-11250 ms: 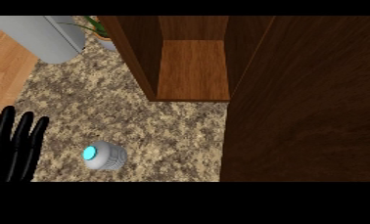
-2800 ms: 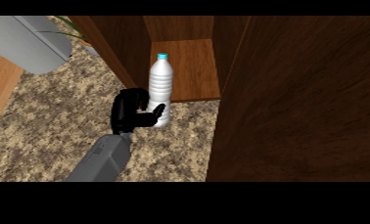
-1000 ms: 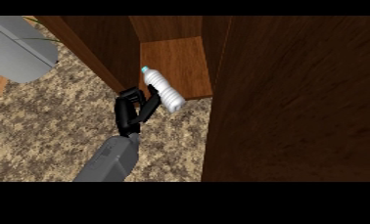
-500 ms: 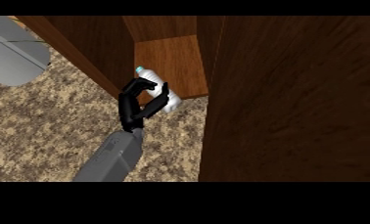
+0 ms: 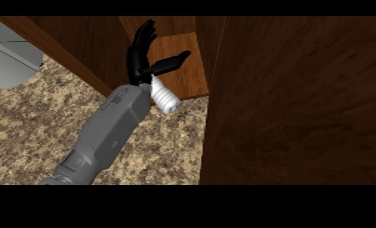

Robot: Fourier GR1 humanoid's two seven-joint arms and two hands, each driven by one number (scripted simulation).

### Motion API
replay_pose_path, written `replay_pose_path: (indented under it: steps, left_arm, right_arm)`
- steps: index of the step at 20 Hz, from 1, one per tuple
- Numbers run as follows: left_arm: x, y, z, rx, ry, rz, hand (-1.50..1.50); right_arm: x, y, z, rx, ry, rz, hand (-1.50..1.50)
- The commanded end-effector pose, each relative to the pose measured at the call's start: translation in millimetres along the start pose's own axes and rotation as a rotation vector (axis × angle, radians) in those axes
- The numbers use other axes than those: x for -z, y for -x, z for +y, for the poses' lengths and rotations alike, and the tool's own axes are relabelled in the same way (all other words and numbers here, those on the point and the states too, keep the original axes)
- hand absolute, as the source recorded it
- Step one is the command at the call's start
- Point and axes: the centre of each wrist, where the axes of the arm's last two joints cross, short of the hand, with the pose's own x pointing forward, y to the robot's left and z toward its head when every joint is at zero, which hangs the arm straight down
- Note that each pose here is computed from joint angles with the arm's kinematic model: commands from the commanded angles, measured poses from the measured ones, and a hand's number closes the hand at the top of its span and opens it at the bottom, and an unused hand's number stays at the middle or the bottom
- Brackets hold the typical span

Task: Pick up the bottled water, place it into the cabinet and close the cabinet

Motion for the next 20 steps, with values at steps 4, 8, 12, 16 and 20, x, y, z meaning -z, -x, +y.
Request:
replay_pose_path:
  steps: [4, 8, 12, 16, 20]
  left_arm:
    - [23.3, -9.4, -5.3, 0.057, 0.070, -0.052, -1.50]
    - [28.3, -16.1, -14.4, 0.021, 0.105, -0.063, -1.50]
    - [23.8, -17.7, -32.4, 0.091, 0.229, -0.141, -1.50]
    - [16.5, -9.5, -37.7, 0.035, 0.240, -0.197, 1.50]
    - [22.3, -20.5, -44.9, -0.054, 0.262, -0.219, 1.50]
  right_arm:
    - [-1.6, 0.0, 0.1, -0.008, -0.012, -0.015, -1.50]
    - [-3.8, -2.2, -4.6, -0.008, -0.002, -0.009, -1.50]
    - [-4.0, -4.5, -2.7, -0.027, -0.016, -0.013, -1.50]
    - [-11.5, 0.2, -5.2, -0.008, 0.008, -0.009, -1.50]
    - [-13.8, -3.8, -4.1, -0.034, 0.008, 0.016, -1.50]
